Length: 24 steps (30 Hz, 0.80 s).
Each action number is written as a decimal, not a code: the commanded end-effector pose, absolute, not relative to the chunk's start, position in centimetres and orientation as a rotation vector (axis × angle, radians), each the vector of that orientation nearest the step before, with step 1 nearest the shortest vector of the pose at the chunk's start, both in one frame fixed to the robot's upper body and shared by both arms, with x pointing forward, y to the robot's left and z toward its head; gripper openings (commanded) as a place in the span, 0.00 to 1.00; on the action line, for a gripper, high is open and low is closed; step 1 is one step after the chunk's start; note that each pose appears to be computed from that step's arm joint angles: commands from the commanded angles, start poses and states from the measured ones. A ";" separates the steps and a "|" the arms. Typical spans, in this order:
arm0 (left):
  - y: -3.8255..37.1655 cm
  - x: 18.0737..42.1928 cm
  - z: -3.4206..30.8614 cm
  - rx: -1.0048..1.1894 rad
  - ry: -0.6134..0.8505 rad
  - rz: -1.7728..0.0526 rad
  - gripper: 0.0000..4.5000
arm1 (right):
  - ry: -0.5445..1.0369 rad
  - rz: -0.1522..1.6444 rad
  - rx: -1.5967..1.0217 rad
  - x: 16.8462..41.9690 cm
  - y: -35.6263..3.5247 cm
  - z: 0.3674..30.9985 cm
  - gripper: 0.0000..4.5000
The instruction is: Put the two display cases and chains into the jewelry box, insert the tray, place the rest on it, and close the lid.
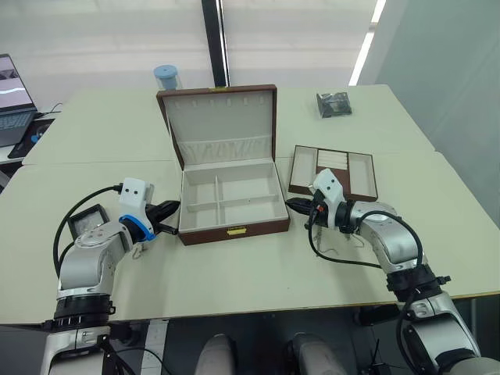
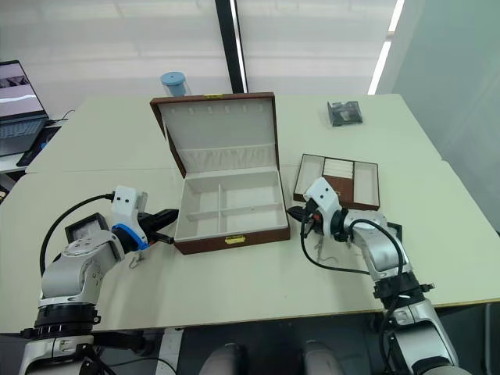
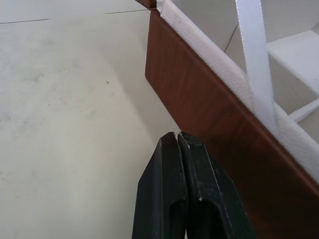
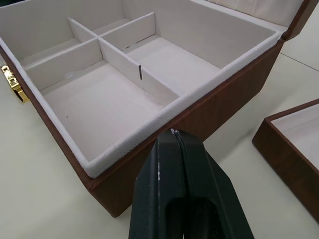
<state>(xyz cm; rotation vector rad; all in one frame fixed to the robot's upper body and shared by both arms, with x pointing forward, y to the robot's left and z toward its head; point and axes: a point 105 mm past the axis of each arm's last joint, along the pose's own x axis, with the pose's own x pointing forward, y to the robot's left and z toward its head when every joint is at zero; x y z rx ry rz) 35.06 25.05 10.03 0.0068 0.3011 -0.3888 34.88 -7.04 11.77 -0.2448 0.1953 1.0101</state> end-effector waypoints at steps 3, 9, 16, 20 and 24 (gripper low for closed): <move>21.9 35.6 10.5 0.010 0.283 -0.543 0.00 | 0.175 1.275 -0.190 31.4 -2.1 12.0 0.01; 21.5 35.9 10.3 0.016 0.308 -0.606 0.00 | 0.182 1.280 -0.187 31.1 -1.8 11.9 0.01; 21.9 36.0 10.0 0.030 0.334 -0.646 0.00 | 0.187 1.287 -0.178 30.7 -1.7 11.9 0.01; 22.2 36.4 10.2 0.043 0.335 -0.658 0.00 | 0.191 1.291 -0.174 30.5 -1.6 11.8 0.01; 22.3 36.7 10.3 0.052 0.334 -0.663 0.00 | 0.190 1.291 -0.168 30.4 -1.5 11.9 0.01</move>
